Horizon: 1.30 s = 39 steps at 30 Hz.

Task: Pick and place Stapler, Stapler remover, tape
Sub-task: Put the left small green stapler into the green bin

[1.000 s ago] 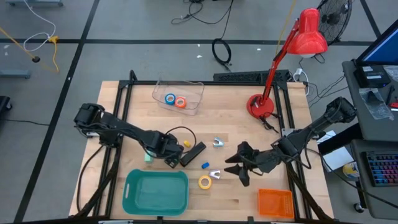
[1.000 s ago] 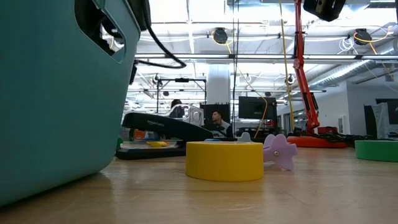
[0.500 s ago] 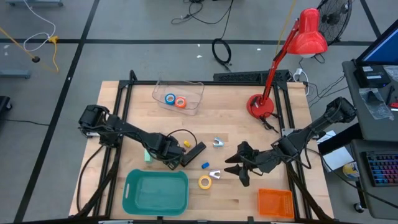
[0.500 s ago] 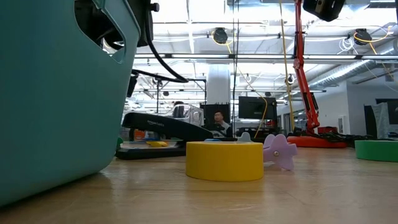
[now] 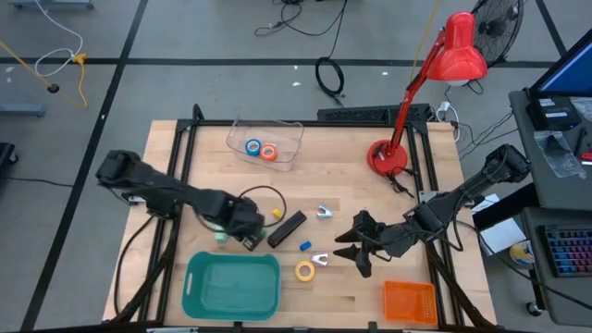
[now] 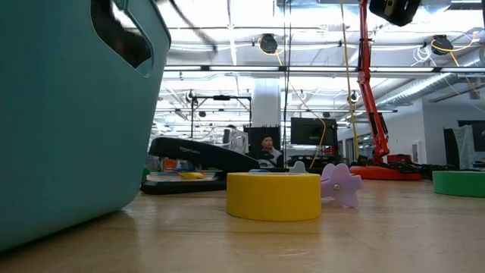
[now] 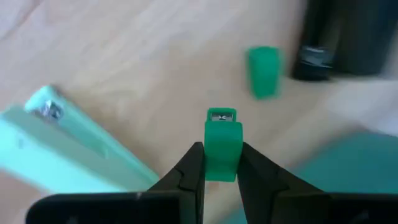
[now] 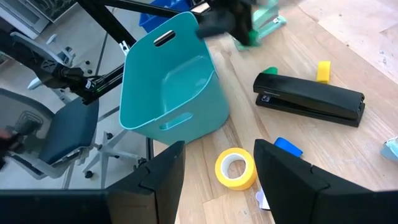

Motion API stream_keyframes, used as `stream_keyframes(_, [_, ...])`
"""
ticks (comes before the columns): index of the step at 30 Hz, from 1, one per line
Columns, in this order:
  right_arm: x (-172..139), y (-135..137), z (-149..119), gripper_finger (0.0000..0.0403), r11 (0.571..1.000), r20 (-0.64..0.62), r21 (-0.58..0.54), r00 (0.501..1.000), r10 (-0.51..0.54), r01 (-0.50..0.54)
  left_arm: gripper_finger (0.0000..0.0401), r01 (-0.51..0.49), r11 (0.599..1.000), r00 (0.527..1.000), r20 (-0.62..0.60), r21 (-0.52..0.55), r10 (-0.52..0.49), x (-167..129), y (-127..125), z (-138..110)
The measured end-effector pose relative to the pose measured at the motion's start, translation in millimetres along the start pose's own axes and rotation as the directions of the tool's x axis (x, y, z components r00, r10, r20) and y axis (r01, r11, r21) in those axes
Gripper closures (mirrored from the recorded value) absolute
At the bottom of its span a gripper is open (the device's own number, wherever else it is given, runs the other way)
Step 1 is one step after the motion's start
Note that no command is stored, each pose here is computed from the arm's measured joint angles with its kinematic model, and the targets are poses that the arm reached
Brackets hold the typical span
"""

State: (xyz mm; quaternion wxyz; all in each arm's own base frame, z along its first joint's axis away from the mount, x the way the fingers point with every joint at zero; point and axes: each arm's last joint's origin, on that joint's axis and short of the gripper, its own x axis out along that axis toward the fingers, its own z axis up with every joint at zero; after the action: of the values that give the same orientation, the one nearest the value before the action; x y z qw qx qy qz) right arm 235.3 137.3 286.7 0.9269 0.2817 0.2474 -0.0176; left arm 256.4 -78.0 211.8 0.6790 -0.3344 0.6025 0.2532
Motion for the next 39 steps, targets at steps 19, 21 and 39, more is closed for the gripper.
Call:
stream_keyframes(19, [3.7, -7.0, 7.3, 0.0218, 0.999, 0.019, -0.027, 0.999, -0.028, 0.029, 0.0333, 0.163, 0.940, 0.983, 0.034, 0.300, -0.181, 4.7, -98.7, -83.7])
stream_keyframes(21, [3.8, -7.2, 7.4, 0.0218, 0.999, 0.020, -0.027, 0.999, -0.029, 0.030, 0.0333, 0.136, 0.938, 0.987, 0.034, 0.318, -0.155, 18.0, -102.0, -80.4])
stream_keyframes(39, [0.6, -0.9, 0.9, 0.0218, 1.000, 0.003, -0.014, 1.000, -0.005, 0.005, 0.0333, 0.043, 0.916, 0.999, 0.003, 0.399, -0.048, 59.3, -104.8, -64.3])
